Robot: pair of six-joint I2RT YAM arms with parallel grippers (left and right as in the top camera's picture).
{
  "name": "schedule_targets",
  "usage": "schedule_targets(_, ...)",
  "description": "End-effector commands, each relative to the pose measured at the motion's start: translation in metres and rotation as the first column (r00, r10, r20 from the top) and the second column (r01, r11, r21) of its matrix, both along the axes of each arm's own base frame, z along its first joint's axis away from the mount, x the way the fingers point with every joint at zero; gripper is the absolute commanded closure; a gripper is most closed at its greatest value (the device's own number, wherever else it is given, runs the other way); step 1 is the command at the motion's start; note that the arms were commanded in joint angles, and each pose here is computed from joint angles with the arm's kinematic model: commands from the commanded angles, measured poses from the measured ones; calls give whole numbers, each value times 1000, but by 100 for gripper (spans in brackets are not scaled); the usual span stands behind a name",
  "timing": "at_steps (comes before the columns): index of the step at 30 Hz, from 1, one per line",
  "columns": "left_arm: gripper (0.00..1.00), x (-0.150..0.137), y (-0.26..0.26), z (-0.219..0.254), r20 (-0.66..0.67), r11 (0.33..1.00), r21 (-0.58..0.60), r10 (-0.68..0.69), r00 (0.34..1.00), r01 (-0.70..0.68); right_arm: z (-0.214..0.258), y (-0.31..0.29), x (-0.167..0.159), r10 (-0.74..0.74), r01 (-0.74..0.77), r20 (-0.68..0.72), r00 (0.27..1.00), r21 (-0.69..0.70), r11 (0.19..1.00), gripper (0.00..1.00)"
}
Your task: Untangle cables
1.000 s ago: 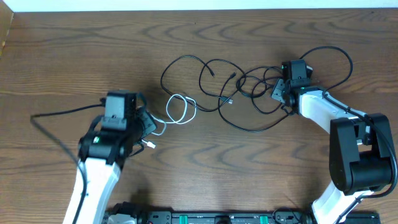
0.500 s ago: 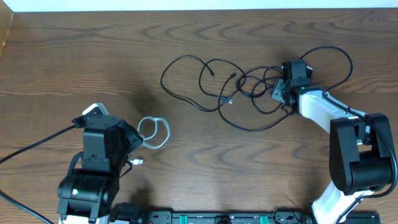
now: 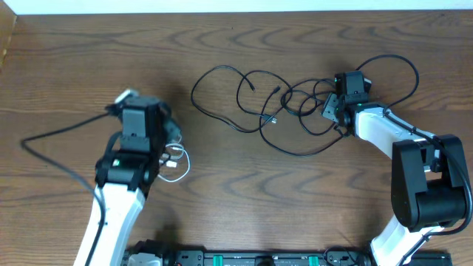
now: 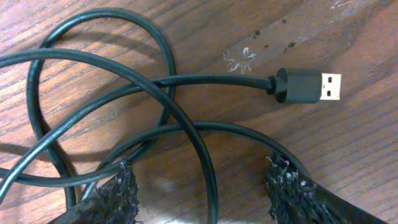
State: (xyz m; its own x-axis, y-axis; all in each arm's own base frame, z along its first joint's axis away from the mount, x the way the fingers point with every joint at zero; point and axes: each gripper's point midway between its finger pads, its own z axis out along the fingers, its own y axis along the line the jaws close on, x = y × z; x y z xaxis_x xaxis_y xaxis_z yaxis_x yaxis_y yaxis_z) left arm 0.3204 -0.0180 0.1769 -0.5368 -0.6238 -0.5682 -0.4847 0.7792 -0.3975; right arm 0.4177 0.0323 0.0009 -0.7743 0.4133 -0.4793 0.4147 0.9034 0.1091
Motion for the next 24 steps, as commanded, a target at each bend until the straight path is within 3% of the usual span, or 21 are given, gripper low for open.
schedule_targets(1, 92, 16, -26, -7, 2, 991, -103, -88, 996, 88, -30, 2, -26, 7, -5, -110, 994, 20, 1000, 34)
schedule_targets(7, 92, 7, -27, -28, -91, 991, -105, -98, 991, 88, -30, 2, -26, 7, -4, -109, 994, 20, 1000, 31)
schedule_targets(10, 83, -3, -25, -36, -146, 992, -101, -96, 985, 82, -30, 2, -26, 7, -5, -109, 994, 20, 1000, 31)
schedule_targets(13, 52, -13, -24, -43, -193, 992, -99, -95, 977, 77, -30, 2, -26, 7, -5, -109, 994, 20, 1000, 31)
schedule_targets(14, 37, -16, -23, -45, -209, 992, -98, -95, 973, 75, -30, 2, -26, 7, -5, -109, 994, 20, 1000, 31)
schedule_targets(16, 28, -21, -23, -47, -230, 993, -97, -94, 969, 73, -30, 2, -26, 7, -5, -109, 994, 20, 1000, 30)
schedule_targets(23, 27, -32, -21, -53, -278, 993, -92, -92, 956, 68, -31, 2, -26, 8, -6, -111, 994, 20, 1000, 29)
schedule_targets(24, 27, -32, -21, -53, -279, 993, -92, -91, 956, 68, -31, 2, -26, 9, -7, -110, 994, 20, 1000, 25)
